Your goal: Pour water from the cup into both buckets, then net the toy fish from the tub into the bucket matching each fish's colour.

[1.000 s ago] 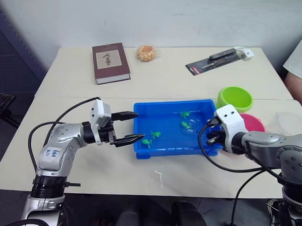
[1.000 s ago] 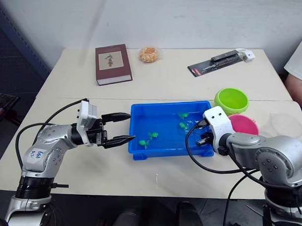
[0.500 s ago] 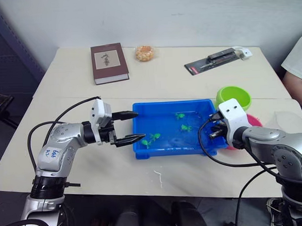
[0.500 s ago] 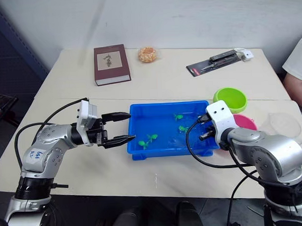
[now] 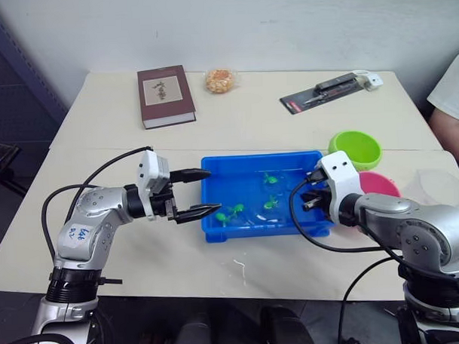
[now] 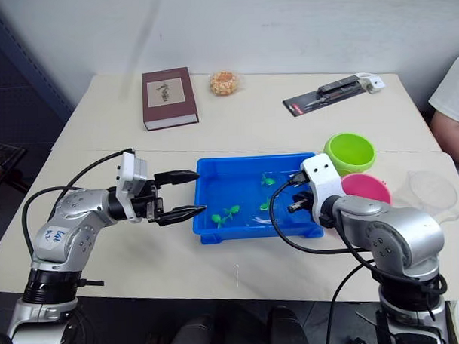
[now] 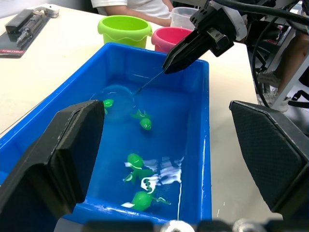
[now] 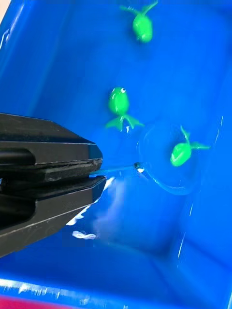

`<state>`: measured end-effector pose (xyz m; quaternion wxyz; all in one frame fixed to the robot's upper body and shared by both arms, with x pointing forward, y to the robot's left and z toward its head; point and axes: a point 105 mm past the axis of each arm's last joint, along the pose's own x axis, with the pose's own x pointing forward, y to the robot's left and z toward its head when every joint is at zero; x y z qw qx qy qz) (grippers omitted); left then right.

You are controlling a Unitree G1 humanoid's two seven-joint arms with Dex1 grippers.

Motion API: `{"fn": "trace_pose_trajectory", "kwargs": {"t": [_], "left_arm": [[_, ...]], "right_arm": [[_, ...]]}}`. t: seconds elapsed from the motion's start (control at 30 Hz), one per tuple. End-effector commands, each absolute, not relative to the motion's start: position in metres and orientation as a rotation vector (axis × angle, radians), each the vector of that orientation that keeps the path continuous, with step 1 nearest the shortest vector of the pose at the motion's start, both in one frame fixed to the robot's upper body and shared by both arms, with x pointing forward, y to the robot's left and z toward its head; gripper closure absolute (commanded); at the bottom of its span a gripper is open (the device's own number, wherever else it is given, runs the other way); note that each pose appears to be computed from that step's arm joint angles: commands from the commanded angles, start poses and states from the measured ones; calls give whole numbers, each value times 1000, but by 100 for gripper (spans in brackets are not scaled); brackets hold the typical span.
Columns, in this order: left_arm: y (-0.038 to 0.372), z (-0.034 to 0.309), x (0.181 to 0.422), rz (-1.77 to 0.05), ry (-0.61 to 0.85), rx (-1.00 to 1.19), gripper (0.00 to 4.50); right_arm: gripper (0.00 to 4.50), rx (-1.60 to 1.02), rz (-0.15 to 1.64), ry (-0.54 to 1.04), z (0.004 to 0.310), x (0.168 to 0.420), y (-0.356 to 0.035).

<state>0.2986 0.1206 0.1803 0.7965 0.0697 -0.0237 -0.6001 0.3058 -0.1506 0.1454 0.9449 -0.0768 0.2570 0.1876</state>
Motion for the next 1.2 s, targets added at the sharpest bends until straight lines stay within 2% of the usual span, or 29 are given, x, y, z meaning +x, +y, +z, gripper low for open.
{"fn": "trace_pose_trajectory", "kwargs": {"t": [0.03, 0.33, 0.53, 0.67, 0.97, 1.2], "left_arm": [[122, 189, 296, -1289, -90, 166, 6], [123, 192, 296, -1281, -98, 151, 6], [126, 195, 297, -1280, -100, 135, 6], [128, 197, 298, -1288, -104, 130, 6], [121, 202, 306, -1328, -140, 120, 6], [113, 203, 311, -1351, -157, 109, 6]], "right_arm": [[450, -131, 381, 492, 153, 307, -149], [450, 1, 430, 459, 165, 300, -151], [450, 83, 518, 394, 181, 275, -171], [450, 118, 544, 413, 180, 259, -185], [450, 135, 495, 417, 182, 227, -215], [450, 93, 371, 324, 209, 226, -248]]}}
